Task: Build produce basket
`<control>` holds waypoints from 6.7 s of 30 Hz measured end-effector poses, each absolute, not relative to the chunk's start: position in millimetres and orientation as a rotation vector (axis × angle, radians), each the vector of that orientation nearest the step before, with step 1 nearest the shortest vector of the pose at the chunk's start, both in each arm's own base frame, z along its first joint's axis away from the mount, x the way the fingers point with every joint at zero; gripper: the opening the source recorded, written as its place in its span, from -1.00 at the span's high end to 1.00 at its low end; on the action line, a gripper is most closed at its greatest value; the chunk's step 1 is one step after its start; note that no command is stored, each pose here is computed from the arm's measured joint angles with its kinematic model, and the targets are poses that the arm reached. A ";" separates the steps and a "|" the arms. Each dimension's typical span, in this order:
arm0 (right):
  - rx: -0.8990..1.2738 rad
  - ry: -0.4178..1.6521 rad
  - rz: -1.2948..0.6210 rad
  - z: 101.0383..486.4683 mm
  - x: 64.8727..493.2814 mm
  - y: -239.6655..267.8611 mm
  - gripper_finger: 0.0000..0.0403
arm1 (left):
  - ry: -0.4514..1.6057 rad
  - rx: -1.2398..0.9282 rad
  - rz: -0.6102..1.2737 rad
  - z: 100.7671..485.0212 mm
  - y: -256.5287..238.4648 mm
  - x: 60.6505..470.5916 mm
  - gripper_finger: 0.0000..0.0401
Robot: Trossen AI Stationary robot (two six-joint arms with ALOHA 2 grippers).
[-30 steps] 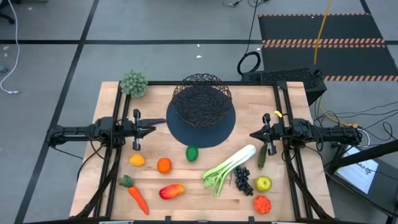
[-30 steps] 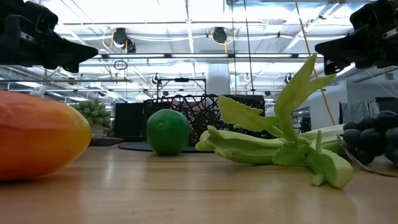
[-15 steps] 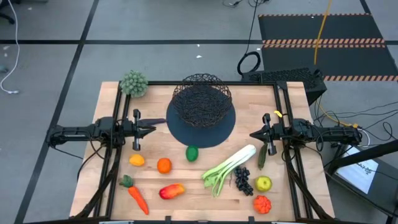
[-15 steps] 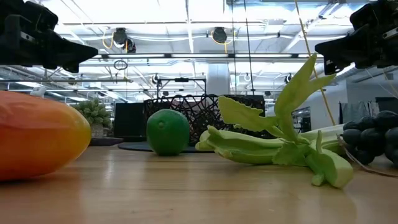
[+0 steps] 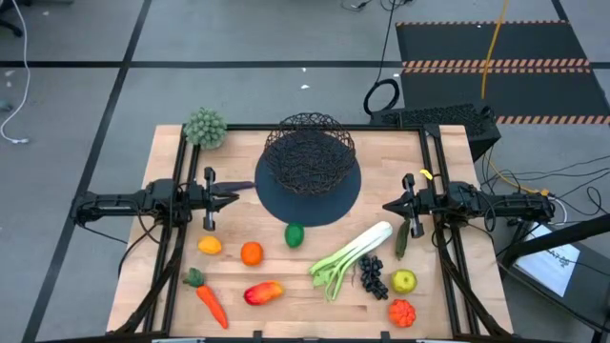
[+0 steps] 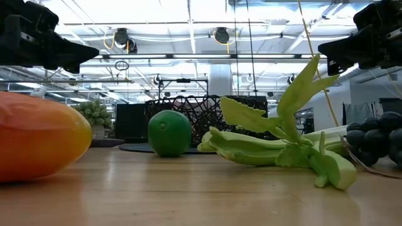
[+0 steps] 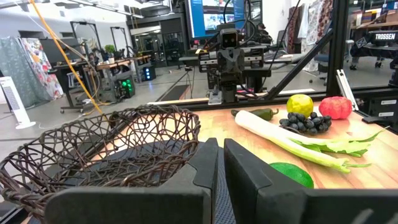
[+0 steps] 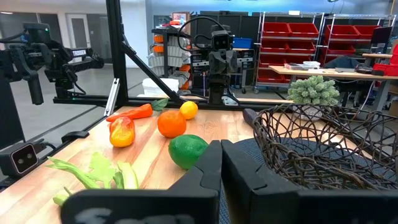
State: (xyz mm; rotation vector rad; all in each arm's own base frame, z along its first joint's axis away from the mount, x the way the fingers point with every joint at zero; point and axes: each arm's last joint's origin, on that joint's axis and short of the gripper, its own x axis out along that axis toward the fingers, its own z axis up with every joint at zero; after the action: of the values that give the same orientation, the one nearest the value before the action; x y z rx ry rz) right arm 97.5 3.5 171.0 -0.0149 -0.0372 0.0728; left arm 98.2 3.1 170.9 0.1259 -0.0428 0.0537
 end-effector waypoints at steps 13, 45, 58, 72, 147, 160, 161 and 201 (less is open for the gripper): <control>-0.015 -0.037 0.073 171.0 97.5 3.4 1.00 | -0.043 0.126 0.054 171.0 3.1 98.1 0.85; -0.015 -0.037 0.073 171.0 97.5 3.4 1.00 | -0.043 0.126 0.054 170.9 3.0 98.2 0.85; 0.014 -0.036 0.073 170.9 97.5 3.4 1.00 | -0.043 0.126 0.054 171.0 3.1 98.2 0.85; 0.013 -0.061 0.049 188.1 95.8 2.8 1.00 | -0.043 0.126 0.054 170.9 3.1 98.2 0.85; 0.224 0.338 -0.071 471.4 202.5 2.8 1.00 | -0.150 -0.036 0.074 197.4 3.3 93.6 0.85; 0.235 0.338 -0.071 471.4 202.5 2.9 1.00 | -0.107 -0.035 0.133 338.8 4.5 73.5 0.85; 0.235 0.338 -0.070 471.4 202.5 2.9 1.00 | -0.101 -0.034 0.133 351.6 4.5 73.0 0.85; 0.746 0.678 -0.091 402.7 214.0 8.6 1.00 | 0.302 -0.287 0.130 483.7 -6.7 175.4 0.85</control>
State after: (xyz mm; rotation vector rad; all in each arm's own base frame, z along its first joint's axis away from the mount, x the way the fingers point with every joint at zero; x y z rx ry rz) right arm 214.0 8.6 402.7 0.7459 0.6780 -0.0909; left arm 175.4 -6.7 483.7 -0.2872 0.3025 0.1296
